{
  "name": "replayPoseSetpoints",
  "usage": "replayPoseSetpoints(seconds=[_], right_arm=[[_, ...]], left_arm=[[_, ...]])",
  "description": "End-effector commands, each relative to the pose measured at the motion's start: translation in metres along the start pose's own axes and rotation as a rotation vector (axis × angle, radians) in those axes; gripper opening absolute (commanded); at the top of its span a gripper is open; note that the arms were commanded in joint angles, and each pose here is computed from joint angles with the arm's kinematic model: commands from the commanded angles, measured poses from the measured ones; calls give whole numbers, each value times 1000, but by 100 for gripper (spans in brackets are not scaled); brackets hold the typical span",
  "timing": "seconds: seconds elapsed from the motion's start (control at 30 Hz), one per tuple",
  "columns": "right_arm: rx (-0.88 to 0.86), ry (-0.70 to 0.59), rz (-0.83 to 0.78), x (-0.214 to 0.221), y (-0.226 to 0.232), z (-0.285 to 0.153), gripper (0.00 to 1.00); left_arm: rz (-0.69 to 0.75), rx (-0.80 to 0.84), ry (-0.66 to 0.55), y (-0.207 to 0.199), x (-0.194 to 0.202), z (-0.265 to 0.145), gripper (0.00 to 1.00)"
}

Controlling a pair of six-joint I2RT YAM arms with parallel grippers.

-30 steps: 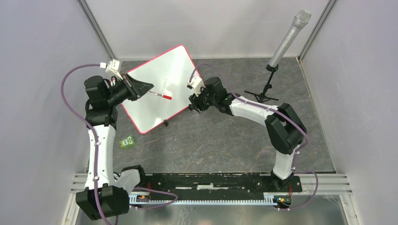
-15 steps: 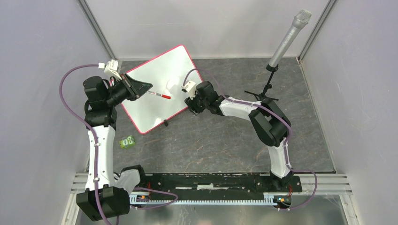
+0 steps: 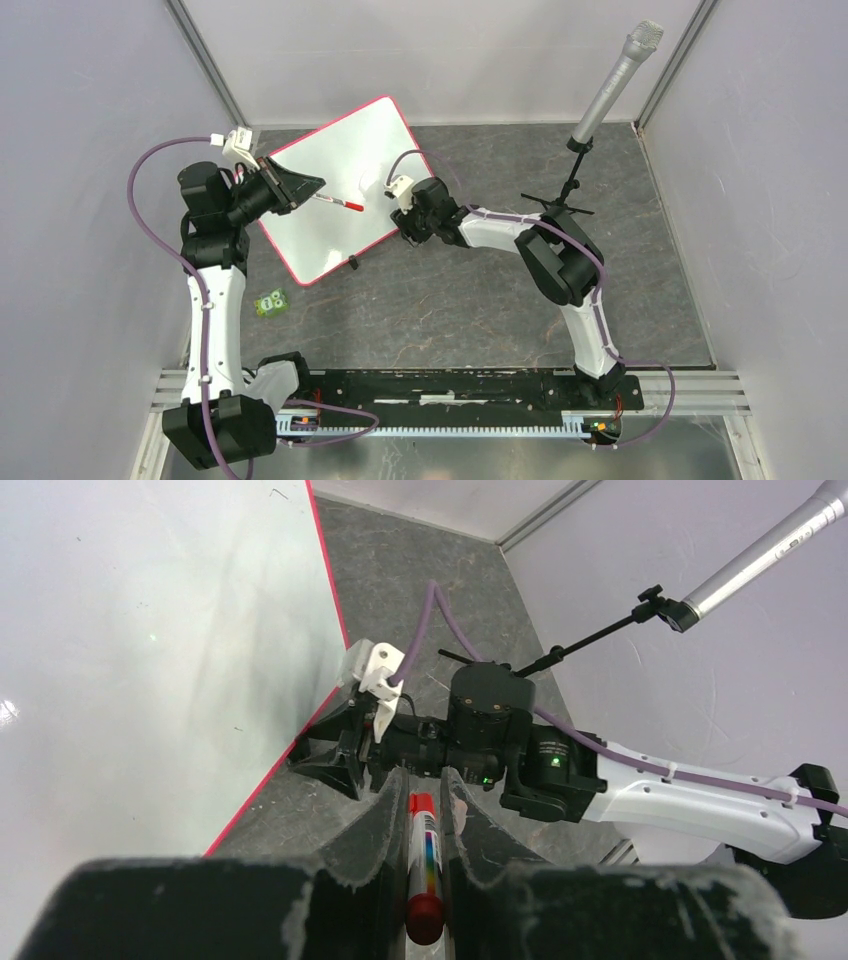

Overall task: Write a sentence on the whiteboard
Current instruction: Adjust the whiteboard stand at the center of the board.

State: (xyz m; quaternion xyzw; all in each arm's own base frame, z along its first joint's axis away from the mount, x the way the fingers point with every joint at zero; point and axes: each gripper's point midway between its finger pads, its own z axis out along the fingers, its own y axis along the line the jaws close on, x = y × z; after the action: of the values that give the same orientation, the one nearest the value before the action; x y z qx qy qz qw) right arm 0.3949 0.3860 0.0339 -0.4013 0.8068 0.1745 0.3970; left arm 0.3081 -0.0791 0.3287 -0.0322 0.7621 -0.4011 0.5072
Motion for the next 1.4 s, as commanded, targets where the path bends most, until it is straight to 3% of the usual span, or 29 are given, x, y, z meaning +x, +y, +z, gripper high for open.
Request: replayPoseSetpoints(seconds=[0.0, 0.17, 0.4, 0.93, 1.17, 1.37], right_arm=[[0, -54, 13, -22, 1, 15, 49], [-9, -56, 8, -25, 2, 19, 35], [-2, -26, -17, -11, 1, 8, 0], [43, 78, -15, 68, 6, -85, 0], [47, 136, 57, 104, 16, -125, 0], [159, 143, 143, 129, 10, -156, 0]], left_arm=[[24, 12, -31, -7, -12, -2, 2], [19, 10, -27, -4, -10, -1, 2], [19, 5, -32, -2, -10, -1, 2], [20, 8, -41, -3, -12, -2, 2], [16, 12, -44, -5, -11, -3, 2], [11, 15, -50, -6, -10, -4, 2]])
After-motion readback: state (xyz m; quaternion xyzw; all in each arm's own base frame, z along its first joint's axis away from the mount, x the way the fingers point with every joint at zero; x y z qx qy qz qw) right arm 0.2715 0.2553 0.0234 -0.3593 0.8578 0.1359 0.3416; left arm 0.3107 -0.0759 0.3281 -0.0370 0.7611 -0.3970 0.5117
